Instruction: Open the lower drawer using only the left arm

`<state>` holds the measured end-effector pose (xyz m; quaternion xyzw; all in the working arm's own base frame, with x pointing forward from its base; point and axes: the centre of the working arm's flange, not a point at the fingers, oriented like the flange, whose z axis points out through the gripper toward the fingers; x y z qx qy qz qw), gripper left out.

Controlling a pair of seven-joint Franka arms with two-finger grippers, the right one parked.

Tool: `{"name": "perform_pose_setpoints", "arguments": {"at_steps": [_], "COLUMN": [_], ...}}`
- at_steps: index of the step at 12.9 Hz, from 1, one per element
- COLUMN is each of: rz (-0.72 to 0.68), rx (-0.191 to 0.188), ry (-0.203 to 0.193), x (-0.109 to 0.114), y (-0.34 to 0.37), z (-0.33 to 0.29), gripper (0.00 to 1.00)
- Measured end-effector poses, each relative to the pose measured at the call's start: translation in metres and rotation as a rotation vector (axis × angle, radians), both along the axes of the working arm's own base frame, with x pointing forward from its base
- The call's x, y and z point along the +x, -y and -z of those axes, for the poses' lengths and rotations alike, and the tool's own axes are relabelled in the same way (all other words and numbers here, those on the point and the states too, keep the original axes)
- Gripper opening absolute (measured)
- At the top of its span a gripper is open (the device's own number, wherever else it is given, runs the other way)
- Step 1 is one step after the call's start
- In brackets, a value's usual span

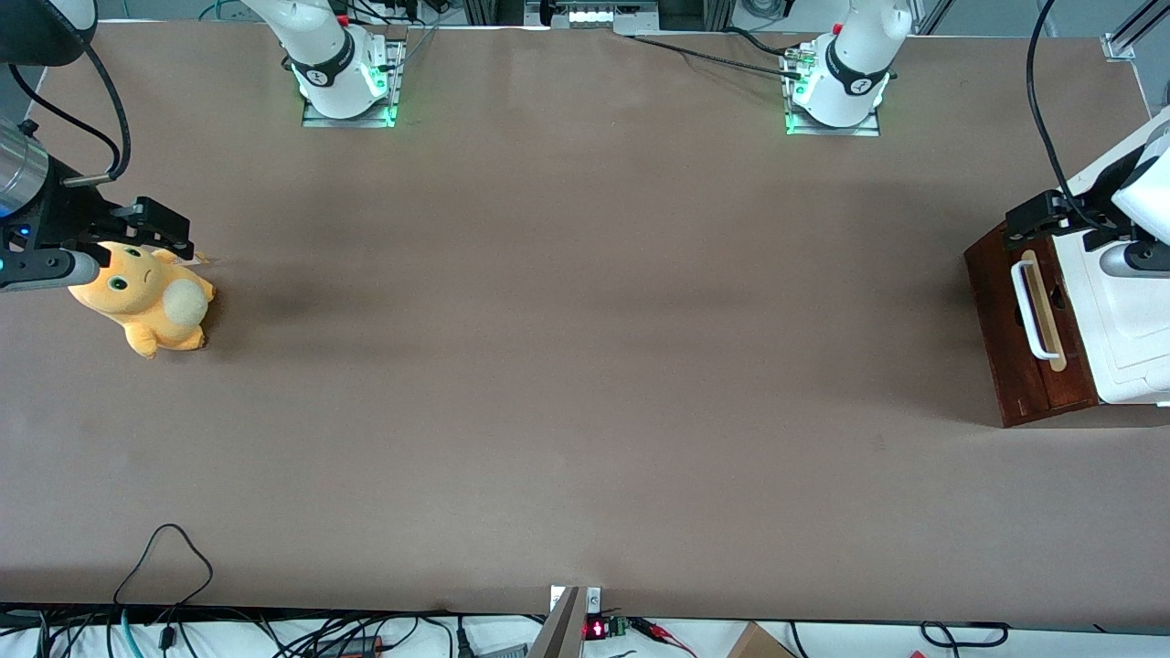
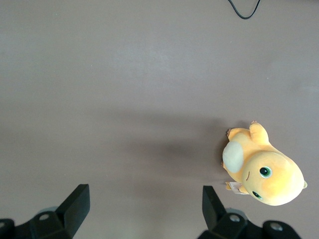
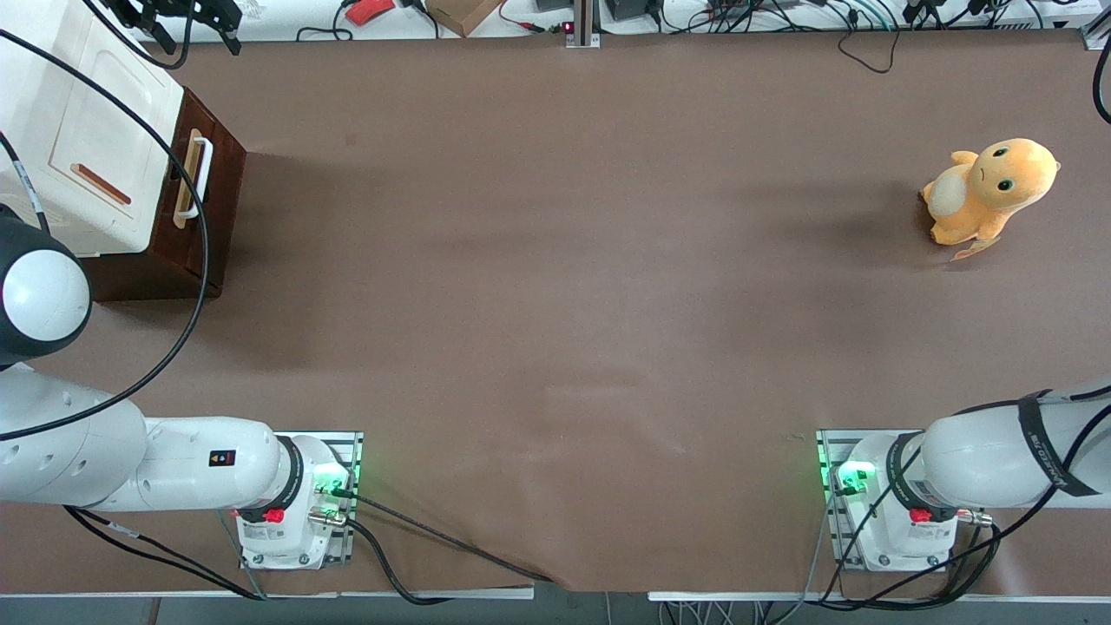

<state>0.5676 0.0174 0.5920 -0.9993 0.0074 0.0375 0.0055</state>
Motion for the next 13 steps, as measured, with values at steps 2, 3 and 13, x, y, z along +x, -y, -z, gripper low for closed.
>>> {"name": "perform_pose_setpoints", "arguments": {"at_steps": [2,3,13], "rz": [0.001,0.003,0.039], "rx": [0.0,0.0,0.049], "ry": [-0.005,-0.006,-0.015], "x": [-0.0005,-0.0006,0.001], "y": [0.0,0.0,0.0087], "z": [0.0005,0.0005,0.0045], "gripper": [1.0,1.0,1.0]}}
